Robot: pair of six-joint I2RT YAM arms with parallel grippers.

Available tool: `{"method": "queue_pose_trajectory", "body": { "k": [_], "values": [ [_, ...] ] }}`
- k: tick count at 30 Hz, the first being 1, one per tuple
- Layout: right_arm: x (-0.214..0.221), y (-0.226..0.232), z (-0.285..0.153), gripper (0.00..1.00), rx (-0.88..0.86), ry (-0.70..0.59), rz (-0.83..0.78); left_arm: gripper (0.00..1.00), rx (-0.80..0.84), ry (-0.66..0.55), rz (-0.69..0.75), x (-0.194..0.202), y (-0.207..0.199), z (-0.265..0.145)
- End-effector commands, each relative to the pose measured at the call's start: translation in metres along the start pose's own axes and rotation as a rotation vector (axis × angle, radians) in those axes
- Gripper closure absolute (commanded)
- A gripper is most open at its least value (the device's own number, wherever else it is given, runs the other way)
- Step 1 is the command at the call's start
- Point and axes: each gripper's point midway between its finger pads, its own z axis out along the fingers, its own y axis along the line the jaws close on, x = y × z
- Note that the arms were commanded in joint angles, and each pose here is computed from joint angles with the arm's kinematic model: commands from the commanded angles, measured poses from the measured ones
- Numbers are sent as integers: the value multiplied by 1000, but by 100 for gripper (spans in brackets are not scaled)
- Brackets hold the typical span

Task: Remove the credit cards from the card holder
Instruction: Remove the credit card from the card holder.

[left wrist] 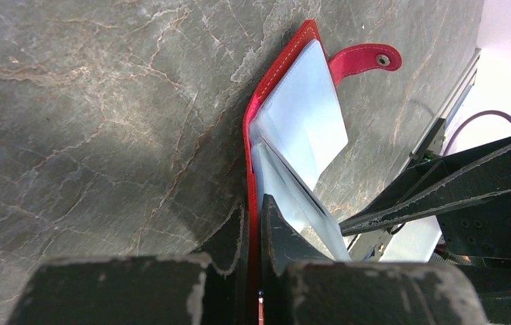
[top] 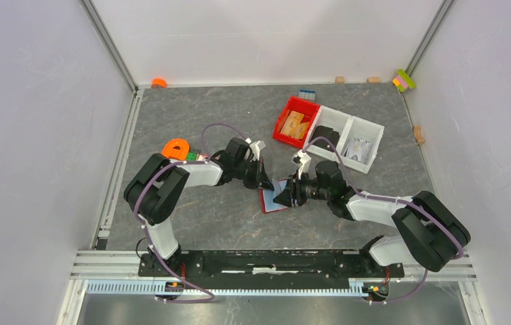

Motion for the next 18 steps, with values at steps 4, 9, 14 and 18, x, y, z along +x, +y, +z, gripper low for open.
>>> {"method": "queue_pose_trajectory", "body": {
  "k": [4, 9, 14, 18],
  "values": [
    [-8, 0, 2, 51, 5, -21, -23, 97, 54, -29, 23, -9, -15, -2],
    [-6, -17, 1, 48, 104, 1, -21, 97, 55, -32, 23, -9, -16, -3],
    [-8, -29, -4, 32, 184, -7, -30, 97, 56, -33, 25, -9, -16, -4],
    [-10, -33, -6, 24, 211, -14, -40, 97, 56, -31, 24, -9, -16, -4]
  ]
}}
